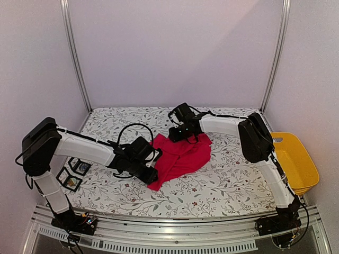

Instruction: Pin the brooch onto the clothing

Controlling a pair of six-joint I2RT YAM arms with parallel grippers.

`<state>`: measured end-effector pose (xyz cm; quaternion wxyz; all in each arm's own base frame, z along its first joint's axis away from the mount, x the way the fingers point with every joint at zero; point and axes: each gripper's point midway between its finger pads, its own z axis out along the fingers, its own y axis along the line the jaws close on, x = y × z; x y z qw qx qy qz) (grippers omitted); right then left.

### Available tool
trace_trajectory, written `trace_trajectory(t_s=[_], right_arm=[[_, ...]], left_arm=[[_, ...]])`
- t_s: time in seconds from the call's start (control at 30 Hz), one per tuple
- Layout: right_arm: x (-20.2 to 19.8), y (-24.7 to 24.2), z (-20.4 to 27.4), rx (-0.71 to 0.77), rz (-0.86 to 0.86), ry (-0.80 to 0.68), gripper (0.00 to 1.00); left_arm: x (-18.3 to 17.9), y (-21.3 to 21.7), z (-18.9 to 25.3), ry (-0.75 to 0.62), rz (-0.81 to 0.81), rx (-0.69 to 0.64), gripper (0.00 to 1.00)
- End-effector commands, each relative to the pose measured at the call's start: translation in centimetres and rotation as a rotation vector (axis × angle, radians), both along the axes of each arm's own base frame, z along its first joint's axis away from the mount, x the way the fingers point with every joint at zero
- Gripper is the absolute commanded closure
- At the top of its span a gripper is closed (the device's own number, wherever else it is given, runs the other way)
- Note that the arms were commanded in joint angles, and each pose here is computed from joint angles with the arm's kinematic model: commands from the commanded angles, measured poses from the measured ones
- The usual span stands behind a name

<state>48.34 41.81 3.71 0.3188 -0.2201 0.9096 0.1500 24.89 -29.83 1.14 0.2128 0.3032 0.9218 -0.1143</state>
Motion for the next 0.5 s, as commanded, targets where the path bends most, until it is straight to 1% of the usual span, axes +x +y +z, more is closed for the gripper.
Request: trace_trajectory(t_s=[0.0,0.03,0.07,0.1,0.17,0.23,0.27,0.33,0.37,0.4,0.47], right_arm=[[-0.3,-0.2,0.2,-0.012,-0.004,0.025,0.82],[-0.1,-0.3,1.5,-0.008,-0.009,0.003,0.96],[0.2,-0.5,2.5,-0.013,-0.014,-0.020,1.00],[0.6,-0.8,4.3,-0.007,-0.022,-0.054,1.00],[1.6,-1.4,9.0,0.015,-0.036,-0.140,1.00],[3.0,-2.7,14.5,0.051,-0.049,-0.237,1.00],[3.7,-3.8,18.3,0.089,-0.068,-0.296,1.00],[5.0,-6.1,24.1,0.161,-0.095,-0.393,1.00],[5.3,-7.6,27.9,0.213,-0.104,-0.458,1.00],[5.7,-8.4,30.8,0.269,-0.095,-0.516,1.00],[5.7,-10.3,36.2,0.357,-0.079,-0.629,1.00]], left_arm=[[-1.3,0.5,-1.0,0.042,-0.020,0.056,0.86],[-1.0,0.7,-0.9,0.031,-0.015,0.066,0.99],[-0.6,0.9,-0.6,0.010,-0.009,0.083,1.00],[0.1,1.1,-0.1,-0.025,0.000,0.106,1.00],[2.6,2.1,1.8,-0.147,0.041,0.170,1.00],[6.3,3.6,4.9,-0.286,0.105,0.219,1.00],[8.1,4.4,6.5,-0.339,0.145,0.228,1.00],[12.5,6.1,11.0,-0.430,0.260,0.186,1.00],[14.2,7.1,13.2,-0.472,0.318,0.160,1.00],[16.1,8.3,15.9,-0.536,0.383,0.133,1.00],[19.2,9.9,21.8,-0.682,0.455,0.073,1.00]])
